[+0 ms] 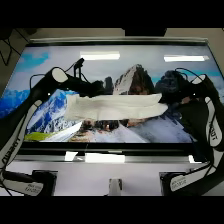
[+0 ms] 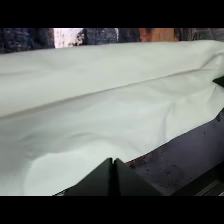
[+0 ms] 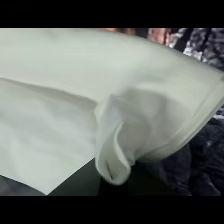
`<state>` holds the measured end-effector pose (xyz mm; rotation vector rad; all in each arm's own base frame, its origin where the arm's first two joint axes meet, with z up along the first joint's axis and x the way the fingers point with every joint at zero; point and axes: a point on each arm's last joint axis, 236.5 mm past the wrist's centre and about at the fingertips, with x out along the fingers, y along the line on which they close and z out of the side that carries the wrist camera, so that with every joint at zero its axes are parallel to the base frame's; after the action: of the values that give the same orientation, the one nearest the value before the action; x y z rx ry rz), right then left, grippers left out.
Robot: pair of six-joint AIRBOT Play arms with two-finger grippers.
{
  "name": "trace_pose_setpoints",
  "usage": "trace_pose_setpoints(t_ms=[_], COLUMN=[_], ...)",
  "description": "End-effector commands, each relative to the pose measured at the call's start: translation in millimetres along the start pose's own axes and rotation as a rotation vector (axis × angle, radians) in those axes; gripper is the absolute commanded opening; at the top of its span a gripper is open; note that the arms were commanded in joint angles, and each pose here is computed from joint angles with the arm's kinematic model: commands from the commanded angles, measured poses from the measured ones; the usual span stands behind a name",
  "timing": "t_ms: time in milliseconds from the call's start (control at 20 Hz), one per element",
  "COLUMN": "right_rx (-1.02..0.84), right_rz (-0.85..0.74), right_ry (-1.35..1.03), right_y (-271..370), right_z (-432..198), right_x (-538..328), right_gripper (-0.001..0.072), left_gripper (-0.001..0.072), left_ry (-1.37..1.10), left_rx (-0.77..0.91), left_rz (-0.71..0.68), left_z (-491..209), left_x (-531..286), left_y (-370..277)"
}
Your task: Fold the shirts.
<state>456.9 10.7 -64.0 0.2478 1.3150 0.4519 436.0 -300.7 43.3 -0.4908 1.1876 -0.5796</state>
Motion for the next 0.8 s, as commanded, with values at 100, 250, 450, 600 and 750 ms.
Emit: trace_pose_setpoints(t_ms=[100, 250, 450, 600, 750], right_rx=[-0.176, -0.299, -0.369, -0.377, -0.363], right_rz=[0.051, 0.061, 0.036, 0.044, 0.043], right_ry=[-0.158, -0.209, -0.264, -0.244, -0.262], right_y=[82, 132, 170, 181, 180], right_z=[14, -6, -31, -47, -42], right_x=[-100, -159, -207, -216, -217], right_gripper=[0.0018, 0.0019, 0.0019, 0.002, 0.002], left_gripper=[0.003, 0.003, 0.003, 0.003, 0.0026], left_ry=[-0.037, -0.018, -0.003, -0.003, -0.001], left_rx=[-0.2, -0.273, -0.448, -0.546, -0.401], left_rz=[-0.103, -0.141, -0.223, -0.26, -0.273], left_z=[-19, -40, -66, -88, -82], left_x=[94, 133, 173, 196, 183], left_y=[-40, -52, -78, -98, -102])
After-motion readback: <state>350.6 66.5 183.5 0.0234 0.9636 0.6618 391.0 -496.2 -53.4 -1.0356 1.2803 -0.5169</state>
